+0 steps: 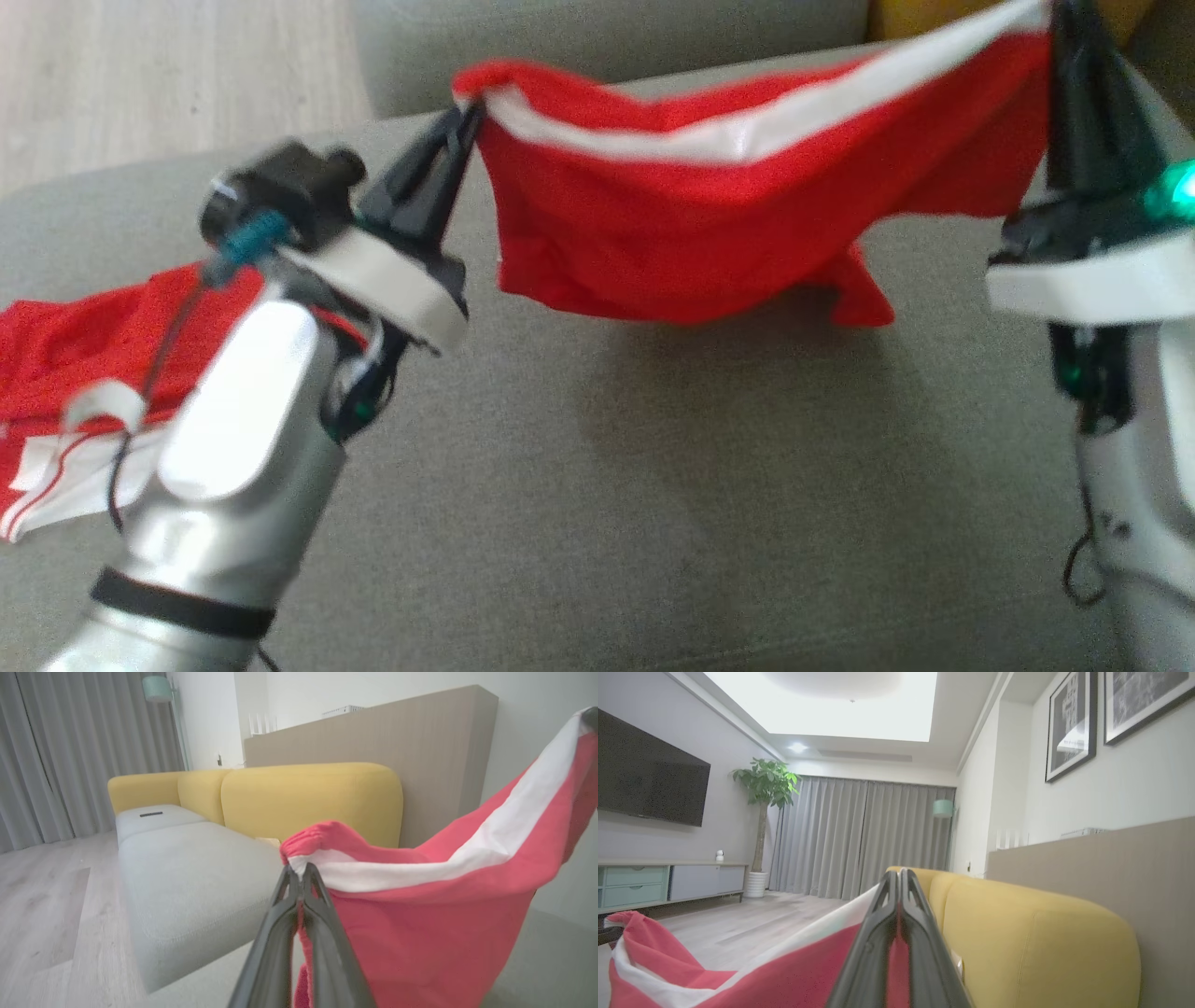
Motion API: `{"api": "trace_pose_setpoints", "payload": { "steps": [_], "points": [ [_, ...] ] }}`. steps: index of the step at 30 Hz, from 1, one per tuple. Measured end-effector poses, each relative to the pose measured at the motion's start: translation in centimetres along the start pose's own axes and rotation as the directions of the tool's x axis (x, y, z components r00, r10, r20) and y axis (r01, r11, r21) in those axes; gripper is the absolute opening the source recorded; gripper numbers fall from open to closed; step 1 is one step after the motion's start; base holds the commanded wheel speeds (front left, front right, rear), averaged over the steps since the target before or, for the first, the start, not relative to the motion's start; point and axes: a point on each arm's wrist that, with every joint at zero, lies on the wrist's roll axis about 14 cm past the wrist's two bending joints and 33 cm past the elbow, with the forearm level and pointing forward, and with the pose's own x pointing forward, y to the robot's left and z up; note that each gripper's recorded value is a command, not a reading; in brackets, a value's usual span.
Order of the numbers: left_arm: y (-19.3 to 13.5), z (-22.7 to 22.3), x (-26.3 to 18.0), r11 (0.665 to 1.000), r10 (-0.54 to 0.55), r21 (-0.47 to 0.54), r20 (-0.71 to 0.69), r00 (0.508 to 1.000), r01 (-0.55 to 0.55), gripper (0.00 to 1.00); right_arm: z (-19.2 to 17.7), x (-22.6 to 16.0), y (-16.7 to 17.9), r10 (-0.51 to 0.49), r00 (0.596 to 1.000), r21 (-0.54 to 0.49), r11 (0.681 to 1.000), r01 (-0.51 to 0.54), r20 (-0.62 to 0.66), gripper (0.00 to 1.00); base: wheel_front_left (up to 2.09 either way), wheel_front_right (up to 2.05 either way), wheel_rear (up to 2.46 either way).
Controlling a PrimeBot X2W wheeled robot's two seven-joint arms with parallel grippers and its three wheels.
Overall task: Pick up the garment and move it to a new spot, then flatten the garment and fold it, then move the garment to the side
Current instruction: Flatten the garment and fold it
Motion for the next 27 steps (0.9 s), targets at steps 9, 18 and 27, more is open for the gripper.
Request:
{"api": "trace_pose_setpoints", "payload": {
  "steps": [9,18,27],
  "points": [
    [2.4,9.3,-0.9,0.994,0.107,-0.011,0.186,0.977,-0.107,0.0,7.1,1.4,0.7,0.04,0.989,-0.049,0.998,-0.034,0.142,0.0,0.0,0.0,0.0],
    [1.4,4.8,-4.1,0.992,0.105,-0.066,0.023,0.994,-0.103,0.0,3.0,-1.5,-0.1,-0.017,0.999,-0.034,0.999,0.016,-0.043,0.0,0.0,0.0,0.0],
    [4.7,3.4,0.4,0.998,0.056,-0.005,-0.054,0.997,-0.056,0.0,-1.2,3.3,-1.4,-0.02,0.99,-0.02,1.0,0.018,-0.137,0.0,0.0,0.0,0.0]
  ]
}}
